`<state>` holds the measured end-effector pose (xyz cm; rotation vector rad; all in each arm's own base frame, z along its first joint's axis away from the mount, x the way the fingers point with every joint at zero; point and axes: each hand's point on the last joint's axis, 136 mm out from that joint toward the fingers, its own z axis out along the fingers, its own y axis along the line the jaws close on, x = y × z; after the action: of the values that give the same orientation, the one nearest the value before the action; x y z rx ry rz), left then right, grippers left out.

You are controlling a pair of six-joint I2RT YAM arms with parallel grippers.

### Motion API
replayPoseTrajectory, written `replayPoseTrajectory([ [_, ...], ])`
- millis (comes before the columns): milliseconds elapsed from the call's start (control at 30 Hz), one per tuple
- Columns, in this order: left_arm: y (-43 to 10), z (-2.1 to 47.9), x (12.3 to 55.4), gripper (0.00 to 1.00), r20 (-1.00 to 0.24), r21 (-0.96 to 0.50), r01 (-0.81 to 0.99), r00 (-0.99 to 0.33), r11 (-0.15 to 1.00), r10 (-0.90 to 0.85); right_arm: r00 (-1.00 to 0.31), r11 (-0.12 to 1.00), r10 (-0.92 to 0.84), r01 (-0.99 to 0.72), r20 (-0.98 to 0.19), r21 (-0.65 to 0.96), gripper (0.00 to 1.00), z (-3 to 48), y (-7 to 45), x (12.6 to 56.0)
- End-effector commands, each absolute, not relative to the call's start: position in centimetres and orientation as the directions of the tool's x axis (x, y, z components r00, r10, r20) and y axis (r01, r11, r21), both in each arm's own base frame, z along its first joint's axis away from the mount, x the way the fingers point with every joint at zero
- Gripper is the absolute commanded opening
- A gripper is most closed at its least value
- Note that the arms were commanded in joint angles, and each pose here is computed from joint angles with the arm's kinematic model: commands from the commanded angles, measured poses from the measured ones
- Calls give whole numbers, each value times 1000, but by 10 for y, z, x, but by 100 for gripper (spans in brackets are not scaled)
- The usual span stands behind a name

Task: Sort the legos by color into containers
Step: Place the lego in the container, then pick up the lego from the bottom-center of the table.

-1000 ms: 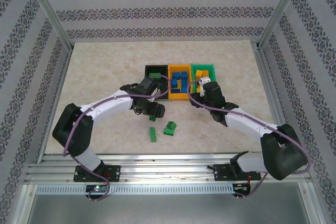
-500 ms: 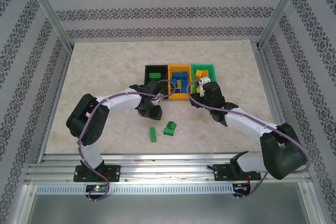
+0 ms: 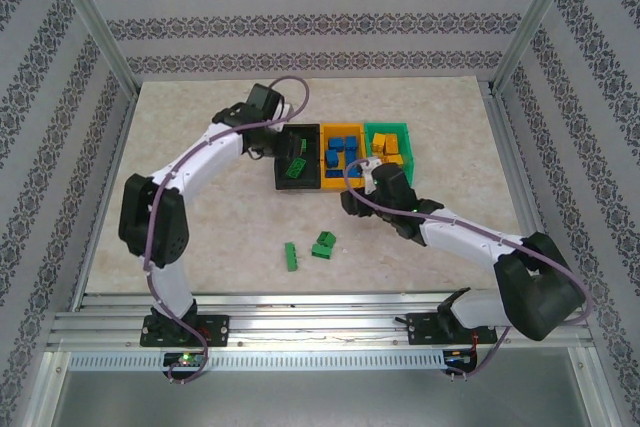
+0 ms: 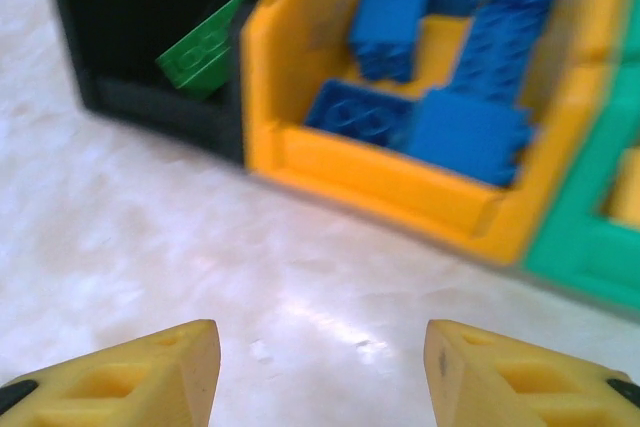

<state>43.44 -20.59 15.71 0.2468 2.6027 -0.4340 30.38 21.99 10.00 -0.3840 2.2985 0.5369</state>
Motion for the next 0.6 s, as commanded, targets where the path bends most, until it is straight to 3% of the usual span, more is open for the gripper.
replayPoseTrajectory([
  [0, -206, 137, 432, 61, -409, -220, 272, -897, 937, 164, -778, 838, -165, -435, -607, 330, 57, 74, 248, 271],
  [133, -210, 148, 420, 71, -447, -242, 287, -881, 927, 156, -825, 851, -210, -419, -525, 318, 58, 51, 265, 254],
  [400, -187, 158, 337, 72, -442, -295, 279, -888, 914, 129, -905, 867, -162, -322, -394, 382, 58, 19, 282, 239],
  [567, -176, 150, 278, 72, -392, -359, 263, -913, 895, 111, -916, 893, -191, -311, -353, 324, 48, 6, 283, 233],
])
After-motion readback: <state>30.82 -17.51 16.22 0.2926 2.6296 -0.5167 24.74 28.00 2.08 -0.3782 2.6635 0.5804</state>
